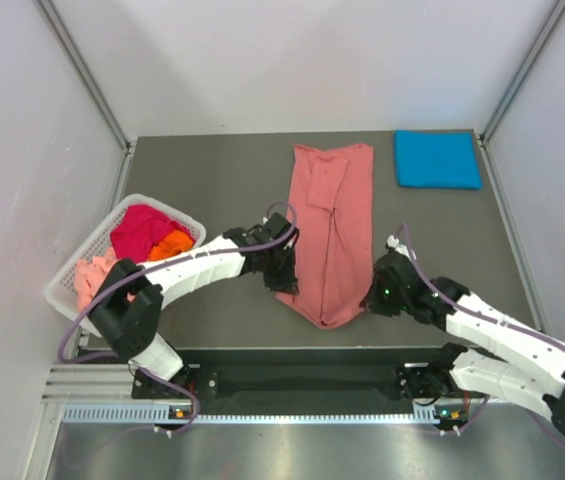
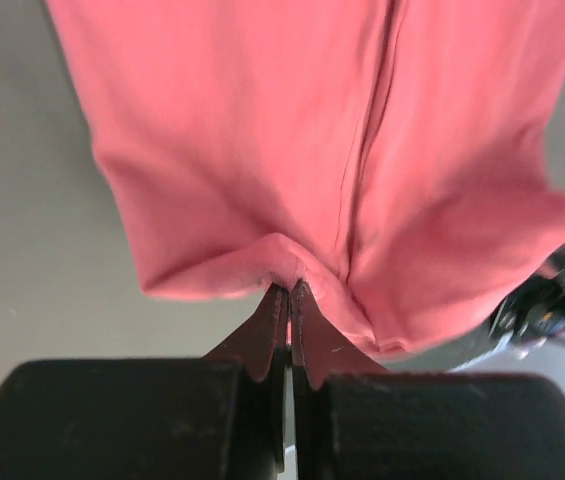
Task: Fold and stack the t-shirts
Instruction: Fold the tshirt
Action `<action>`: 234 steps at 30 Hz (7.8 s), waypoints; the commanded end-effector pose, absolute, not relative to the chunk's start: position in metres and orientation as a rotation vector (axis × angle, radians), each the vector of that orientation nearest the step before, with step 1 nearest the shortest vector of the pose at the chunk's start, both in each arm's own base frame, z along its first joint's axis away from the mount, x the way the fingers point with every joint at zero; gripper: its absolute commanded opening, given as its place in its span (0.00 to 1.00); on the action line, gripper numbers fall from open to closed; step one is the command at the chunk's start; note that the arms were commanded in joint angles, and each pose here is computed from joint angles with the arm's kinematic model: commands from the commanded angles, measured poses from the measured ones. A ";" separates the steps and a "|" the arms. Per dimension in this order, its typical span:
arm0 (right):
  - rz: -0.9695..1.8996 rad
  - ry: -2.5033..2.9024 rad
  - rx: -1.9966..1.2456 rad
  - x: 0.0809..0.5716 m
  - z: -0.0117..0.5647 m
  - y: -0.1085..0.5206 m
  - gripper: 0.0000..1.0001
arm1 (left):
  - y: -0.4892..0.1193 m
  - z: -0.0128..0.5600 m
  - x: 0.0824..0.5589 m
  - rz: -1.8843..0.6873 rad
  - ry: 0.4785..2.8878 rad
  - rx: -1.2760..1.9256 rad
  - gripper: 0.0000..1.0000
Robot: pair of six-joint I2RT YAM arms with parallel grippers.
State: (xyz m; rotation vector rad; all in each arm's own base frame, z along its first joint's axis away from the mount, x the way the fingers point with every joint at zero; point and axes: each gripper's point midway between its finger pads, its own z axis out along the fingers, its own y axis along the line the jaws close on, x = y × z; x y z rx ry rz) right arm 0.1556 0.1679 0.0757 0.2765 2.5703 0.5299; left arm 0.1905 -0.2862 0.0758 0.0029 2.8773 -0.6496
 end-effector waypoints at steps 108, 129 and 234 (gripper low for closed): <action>0.708 2.661 0.127 0.321 0.042 0.131 0.00 | -0.251 0.025 0.356 -0.872 2.850 -0.043 0.06; 0.457 2.740 0.312 0.246 0.021 0.091 0.23 | -0.204 0.035 0.300 -0.398 2.926 -0.165 0.26; 0.484 2.550 0.469 0.207 0.090 0.081 0.00 | -0.228 0.103 0.201 -0.324 2.791 -0.035 0.00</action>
